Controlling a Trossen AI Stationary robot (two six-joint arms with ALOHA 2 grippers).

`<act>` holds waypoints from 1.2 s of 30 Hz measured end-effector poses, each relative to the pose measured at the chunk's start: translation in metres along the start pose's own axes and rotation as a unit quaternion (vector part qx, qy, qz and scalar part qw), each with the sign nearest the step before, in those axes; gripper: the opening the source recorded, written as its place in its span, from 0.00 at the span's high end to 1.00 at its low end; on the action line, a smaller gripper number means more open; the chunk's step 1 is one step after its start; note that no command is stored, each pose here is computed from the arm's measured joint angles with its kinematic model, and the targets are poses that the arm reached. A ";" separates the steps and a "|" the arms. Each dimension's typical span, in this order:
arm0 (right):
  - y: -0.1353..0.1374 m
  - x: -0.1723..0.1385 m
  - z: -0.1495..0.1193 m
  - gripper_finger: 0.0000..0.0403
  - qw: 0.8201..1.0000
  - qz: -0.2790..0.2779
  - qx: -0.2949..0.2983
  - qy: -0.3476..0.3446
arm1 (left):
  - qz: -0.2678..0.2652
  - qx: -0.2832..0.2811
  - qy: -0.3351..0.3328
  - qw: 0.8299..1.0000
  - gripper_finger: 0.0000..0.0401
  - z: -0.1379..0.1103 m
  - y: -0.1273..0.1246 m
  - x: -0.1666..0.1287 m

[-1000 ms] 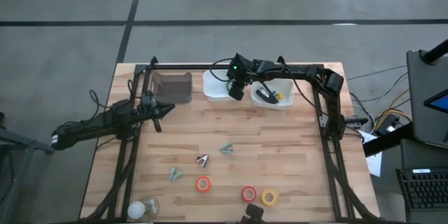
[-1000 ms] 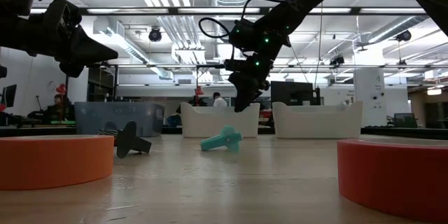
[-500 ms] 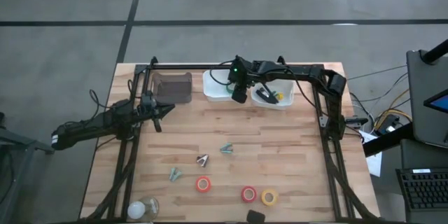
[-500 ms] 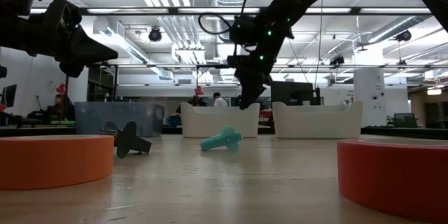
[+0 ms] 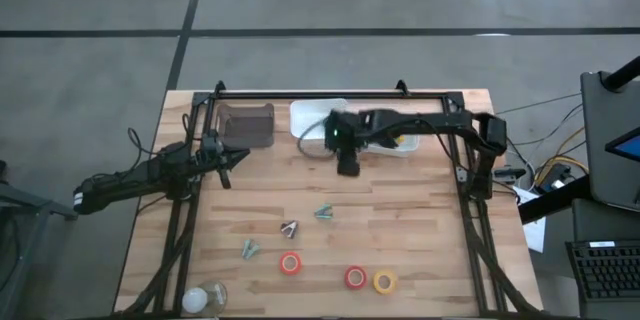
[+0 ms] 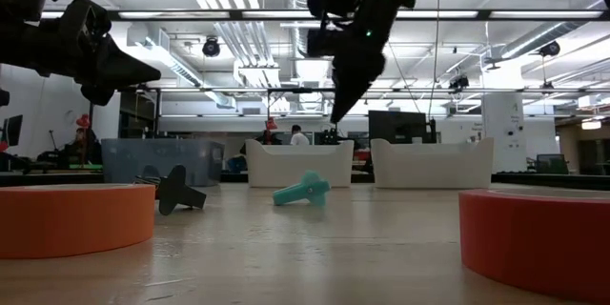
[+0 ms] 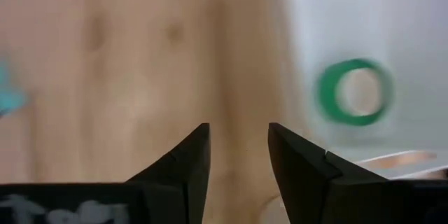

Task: Pick and place Stapler, Stapler remover, tape
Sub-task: Put the yellow tape into the left white bin

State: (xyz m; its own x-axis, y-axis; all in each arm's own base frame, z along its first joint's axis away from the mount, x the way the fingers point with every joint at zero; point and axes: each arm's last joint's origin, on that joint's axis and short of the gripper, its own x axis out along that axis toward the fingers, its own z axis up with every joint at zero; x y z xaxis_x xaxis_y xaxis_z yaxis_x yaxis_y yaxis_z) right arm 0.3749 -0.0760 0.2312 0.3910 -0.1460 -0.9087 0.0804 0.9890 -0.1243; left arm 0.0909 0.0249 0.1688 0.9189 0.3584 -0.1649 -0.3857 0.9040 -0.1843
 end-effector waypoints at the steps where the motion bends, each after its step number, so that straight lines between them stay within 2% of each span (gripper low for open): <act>1: 0.009 0.000 -0.001 0.64 1.000 0.006 -0.010 0.011 | 0.000 0.000 0.000 1.000 0.94 0.000 0.000 0.000; 10: 0.090 -0.011 -0.021 0.66 0.988 0.049 -0.099 0.110 | 0.000 0.000 0.000 1.000 0.94 0.000 0.000 0.000; 17: 0.143 -0.023 -0.035 0.68 0.973 0.069 -0.173 0.136 | 0.000 0.000 0.000 1.000 0.94 0.000 0.000 0.000; 20: 0.159 -0.027 -0.040 0.69 0.971 0.076 -0.178 0.140 | 0.000 0.000 0.000 1.000 0.94 0.000 0.000 0.000; 24: 0.176 -0.032 -0.045 0.68 0.967 0.111 -0.176 0.145 | 0.000 0.000 0.000 1.000 0.94 0.000 0.000 0.000; 30: 0.197 -0.037 -0.052 0.66 0.967 0.151 -0.132 0.157 | 0.000 0.000 0.000 1.000 0.94 0.000 0.000 0.000; 36: 0.231 -0.040 -0.065 0.66 0.967 0.171 -0.134 0.133 | 0.000 0.000 0.000 1.000 0.94 0.000 0.000 0.000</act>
State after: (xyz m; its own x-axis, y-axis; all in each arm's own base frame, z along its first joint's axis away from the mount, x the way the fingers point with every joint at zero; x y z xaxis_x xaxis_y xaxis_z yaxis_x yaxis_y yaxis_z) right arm 0.3186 0.1602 0.2132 0.0998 0.1677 -0.9808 -0.2659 0.9544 0.1361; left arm 0.0909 0.0250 0.1688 0.9188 0.3588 -0.1649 -0.3860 0.9039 -0.1844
